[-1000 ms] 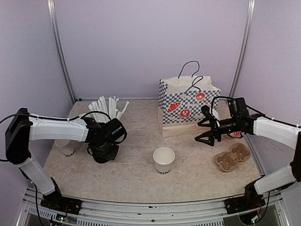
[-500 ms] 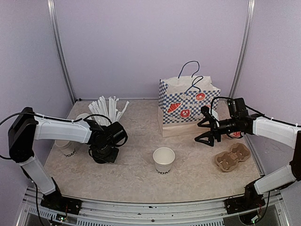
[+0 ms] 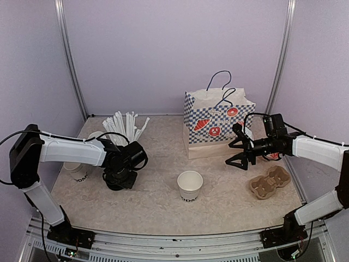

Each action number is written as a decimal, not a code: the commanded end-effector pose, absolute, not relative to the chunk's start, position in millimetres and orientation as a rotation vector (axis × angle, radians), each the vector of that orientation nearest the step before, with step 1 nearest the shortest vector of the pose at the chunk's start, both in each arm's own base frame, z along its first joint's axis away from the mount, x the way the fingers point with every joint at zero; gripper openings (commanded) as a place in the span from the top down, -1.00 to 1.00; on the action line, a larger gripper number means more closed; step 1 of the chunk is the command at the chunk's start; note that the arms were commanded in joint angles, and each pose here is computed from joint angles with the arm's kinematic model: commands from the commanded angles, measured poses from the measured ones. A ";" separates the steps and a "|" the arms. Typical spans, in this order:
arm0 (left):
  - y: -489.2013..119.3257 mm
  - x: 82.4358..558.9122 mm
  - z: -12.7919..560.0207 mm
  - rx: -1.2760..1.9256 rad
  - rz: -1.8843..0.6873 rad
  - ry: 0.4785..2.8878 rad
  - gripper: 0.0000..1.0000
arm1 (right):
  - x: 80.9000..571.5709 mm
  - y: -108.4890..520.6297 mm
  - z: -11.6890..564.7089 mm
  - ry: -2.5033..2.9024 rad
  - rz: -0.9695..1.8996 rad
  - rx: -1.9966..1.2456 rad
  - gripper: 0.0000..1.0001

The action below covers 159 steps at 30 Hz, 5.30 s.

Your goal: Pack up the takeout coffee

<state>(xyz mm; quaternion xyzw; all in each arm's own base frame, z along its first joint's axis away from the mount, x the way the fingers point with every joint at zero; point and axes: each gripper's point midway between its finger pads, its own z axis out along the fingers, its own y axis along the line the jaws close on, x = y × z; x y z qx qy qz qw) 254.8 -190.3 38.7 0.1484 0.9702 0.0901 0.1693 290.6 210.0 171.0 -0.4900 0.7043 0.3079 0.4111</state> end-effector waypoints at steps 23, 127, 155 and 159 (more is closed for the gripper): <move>-217.5 236.9 80.8 0.446 0.017 2.793 0.92 | 287.5 210.2 169.8 1.776 0.806 -1.236 -0.95; -191.0 231.1 80.3 0.394 0.254 2.823 0.82 | 282.3 214.4 166.1 1.779 0.862 -1.246 -0.95; -453.3 193.6 428.6 0.774 -1.373 1.426 0.86 | 267.4 287.2 380.6 1.417 1.167 -1.241 -0.99; -435.6 195.2 447.8 0.727 -1.495 1.308 0.85 | 257.5 304.4 394.1 1.385 1.209 -1.274 -0.99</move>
